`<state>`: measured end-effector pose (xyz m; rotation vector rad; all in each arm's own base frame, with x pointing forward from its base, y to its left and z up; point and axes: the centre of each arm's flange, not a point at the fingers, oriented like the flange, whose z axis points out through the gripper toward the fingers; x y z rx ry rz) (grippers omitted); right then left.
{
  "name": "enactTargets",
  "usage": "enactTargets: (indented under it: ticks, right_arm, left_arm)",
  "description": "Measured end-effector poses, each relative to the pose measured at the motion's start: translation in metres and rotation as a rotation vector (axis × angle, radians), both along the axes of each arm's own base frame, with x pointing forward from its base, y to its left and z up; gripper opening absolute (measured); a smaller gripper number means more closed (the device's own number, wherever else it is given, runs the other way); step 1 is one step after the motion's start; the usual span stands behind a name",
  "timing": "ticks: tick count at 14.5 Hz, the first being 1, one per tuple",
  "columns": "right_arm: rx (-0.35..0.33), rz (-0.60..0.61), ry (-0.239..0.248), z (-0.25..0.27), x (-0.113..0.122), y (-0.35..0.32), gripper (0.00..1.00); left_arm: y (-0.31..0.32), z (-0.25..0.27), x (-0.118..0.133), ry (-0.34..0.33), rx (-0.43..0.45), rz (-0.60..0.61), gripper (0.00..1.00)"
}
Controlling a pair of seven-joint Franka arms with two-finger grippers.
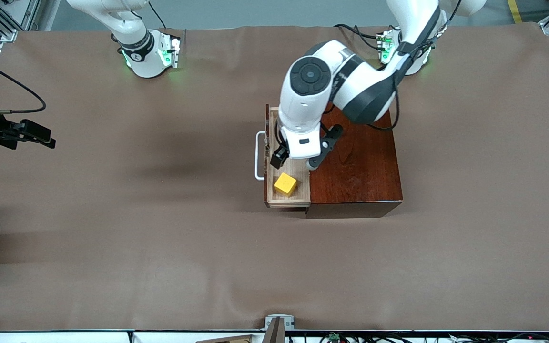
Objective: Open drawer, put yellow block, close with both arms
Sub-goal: 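Move the left gripper over the box to the drawer front, then lower the left gripper against the drawer front by the handle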
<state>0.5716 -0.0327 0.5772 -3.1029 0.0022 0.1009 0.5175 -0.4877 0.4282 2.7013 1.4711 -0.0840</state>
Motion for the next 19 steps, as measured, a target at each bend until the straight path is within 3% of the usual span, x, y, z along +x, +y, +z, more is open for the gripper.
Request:
enactTargets:
  ticks: [5,10,19]
  right_arm:
    - [0.0,-0.001,0.0,0.0,0.0,-0.001,1.0]
    - [0.0,-0.001,0.001,0.0,0.0,-0.001,1.0]
    - [-0.001,-0.007,-0.003,0.0,0.0,-0.004,1.0]
  left_arm:
    - [-0.026,-0.011,-0.012,-0.018,-0.025,0.197,1.0]
    - [-0.035,-0.013,-0.006,-0.021,-0.069,0.405,1.0]
    - [-0.059,-0.034,-0.02,-0.006,-0.064,0.432,1.0]
